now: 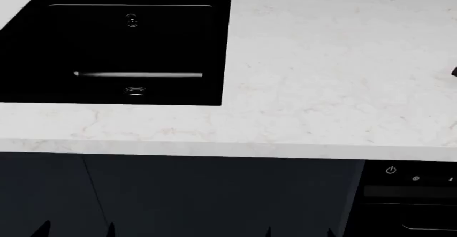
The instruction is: Clear the non-vegetable object off the cutting board and place the vegetables onto it.
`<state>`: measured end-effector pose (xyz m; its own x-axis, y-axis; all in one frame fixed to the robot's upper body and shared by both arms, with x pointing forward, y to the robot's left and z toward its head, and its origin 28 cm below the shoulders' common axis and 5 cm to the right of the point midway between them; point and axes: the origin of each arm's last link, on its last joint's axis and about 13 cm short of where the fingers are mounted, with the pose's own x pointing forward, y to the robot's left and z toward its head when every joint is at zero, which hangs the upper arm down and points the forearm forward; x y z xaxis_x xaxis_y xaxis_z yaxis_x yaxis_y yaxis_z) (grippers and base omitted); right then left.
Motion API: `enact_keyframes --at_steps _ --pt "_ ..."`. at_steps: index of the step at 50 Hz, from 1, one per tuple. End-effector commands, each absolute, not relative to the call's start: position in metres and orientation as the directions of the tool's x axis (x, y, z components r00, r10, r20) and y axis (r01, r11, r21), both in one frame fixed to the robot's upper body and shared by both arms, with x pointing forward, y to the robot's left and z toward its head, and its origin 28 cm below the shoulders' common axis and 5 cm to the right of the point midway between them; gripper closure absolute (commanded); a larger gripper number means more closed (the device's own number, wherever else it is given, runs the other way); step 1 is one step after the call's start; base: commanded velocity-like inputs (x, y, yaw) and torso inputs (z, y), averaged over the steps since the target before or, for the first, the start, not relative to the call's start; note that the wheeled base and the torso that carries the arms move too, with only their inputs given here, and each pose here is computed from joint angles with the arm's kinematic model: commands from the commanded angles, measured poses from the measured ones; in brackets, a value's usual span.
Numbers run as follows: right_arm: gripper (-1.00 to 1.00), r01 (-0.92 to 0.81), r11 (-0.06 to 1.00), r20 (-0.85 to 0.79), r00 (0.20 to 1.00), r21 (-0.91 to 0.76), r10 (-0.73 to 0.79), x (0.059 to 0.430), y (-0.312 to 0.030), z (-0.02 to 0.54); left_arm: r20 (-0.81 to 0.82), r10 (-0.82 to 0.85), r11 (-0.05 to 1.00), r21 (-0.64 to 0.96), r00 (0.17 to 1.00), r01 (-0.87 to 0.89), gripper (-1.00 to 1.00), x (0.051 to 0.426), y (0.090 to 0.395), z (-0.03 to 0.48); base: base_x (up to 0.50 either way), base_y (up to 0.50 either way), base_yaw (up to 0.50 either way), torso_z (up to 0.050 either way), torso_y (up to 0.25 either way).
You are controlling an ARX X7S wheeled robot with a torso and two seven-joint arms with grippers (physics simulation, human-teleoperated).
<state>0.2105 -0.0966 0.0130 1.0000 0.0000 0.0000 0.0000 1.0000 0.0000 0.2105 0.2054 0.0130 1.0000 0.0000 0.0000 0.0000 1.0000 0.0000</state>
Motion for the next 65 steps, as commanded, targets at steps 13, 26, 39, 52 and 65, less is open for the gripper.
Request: enact_keyframes --at_steps 13,26,39,52,65 --pt "-1.0 0.01 1.0 -0.008 1.0 0.021 -0.009 0.21 -0.097 0.014 -0.008 -0.002 1.0 -0.019 1.0 0.002 -1.0 0.208 0.207 0.014 0.0 0.0 0.0 0.0 0.0" --pt "-1.0 0.025 0.998 0.059 0.998 -0.063 -0.022 0.201 -0.1 0.066 0.061 -0.036 0.999 -0.021 0.997 0.038 -1.0 0.198 0.209 0.05 0.0 0.0 0.0 0.0 0.0" --pt "-1.0 0.036 0.998 0.05 0.998 -0.054 -0.034 0.201 -0.102 0.062 0.059 -0.041 0.999 -0.02 0.997 0.043 -1.0 0.196 0.207 0.051 0.0 -0.5 0.0 0.0 0.0" --pt "-1.0 0.025 0.999 0.032 0.999 -0.046 -0.024 0.202 -0.1 0.059 0.065 -0.034 0.999 -0.012 0.997 0.035 -1.0 0.197 0.208 0.049 0.0 -0.5 0.0 0.0 0.0" --pt "-1.0 0.019 0.999 0.028 0.999 -0.045 -0.018 0.2 -0.1 0.059 0.071 -0.028 1.0 -0.01 0.997 0.028 -1.0 0.196 0.209 0.05 0.0 -0.5 0.0 0.0 0.0"
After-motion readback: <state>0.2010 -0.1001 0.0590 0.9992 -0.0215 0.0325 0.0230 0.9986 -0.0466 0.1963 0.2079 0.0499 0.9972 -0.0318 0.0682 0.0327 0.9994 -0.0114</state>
